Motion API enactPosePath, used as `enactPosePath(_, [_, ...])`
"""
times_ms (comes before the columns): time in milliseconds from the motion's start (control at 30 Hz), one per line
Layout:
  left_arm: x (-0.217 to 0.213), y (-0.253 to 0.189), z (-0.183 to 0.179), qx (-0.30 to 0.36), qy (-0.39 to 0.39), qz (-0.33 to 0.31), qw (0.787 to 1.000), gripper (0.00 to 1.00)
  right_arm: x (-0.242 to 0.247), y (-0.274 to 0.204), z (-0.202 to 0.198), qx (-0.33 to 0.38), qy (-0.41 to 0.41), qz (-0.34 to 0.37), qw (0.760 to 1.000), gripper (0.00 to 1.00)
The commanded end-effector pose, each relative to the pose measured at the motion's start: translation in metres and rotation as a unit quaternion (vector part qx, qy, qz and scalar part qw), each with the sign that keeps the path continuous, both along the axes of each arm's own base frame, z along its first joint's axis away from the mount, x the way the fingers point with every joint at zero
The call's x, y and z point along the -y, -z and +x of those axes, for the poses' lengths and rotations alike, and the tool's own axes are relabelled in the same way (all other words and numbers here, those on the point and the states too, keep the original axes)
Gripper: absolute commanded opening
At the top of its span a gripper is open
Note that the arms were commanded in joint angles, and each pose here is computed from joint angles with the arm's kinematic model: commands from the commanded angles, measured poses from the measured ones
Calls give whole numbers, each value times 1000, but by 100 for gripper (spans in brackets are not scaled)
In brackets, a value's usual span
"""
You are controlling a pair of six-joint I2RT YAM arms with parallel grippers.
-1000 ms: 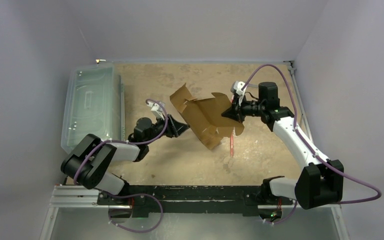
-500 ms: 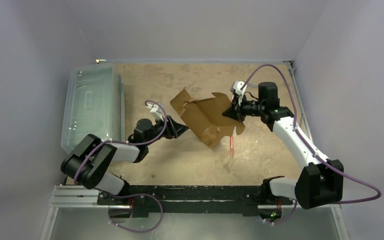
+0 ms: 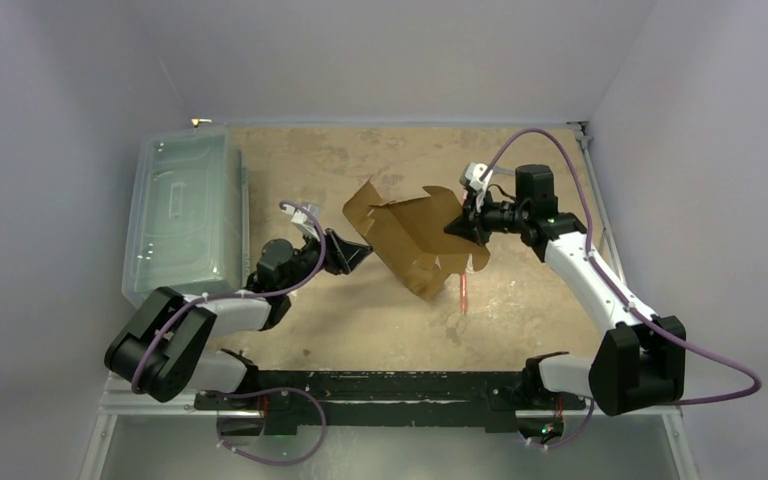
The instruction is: Fold the paper box
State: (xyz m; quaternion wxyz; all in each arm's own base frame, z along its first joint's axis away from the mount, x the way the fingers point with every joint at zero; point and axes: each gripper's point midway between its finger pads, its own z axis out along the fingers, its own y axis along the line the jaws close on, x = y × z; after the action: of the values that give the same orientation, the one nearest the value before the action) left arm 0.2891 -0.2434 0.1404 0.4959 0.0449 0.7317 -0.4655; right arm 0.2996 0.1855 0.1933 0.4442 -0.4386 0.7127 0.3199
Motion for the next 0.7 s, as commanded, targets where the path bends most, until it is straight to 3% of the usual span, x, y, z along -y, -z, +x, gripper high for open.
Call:
enactPosePath(0, [-8, 0, -3, 16, -10, -1, 1000, 56, -5, -9, -4, 15, -25, 5, 1000, 0])
enactPosePath(333, [-11, 26, -19, -52, -14, -28, 998, 56, -12, 4, -7, -6, -42, -7, 999, 0])
enactPosePath(667, [-15, 27, -21, -51, -21, -20, 998, 56, -19, 13, -8, -7, -49, -23, 999, 0])
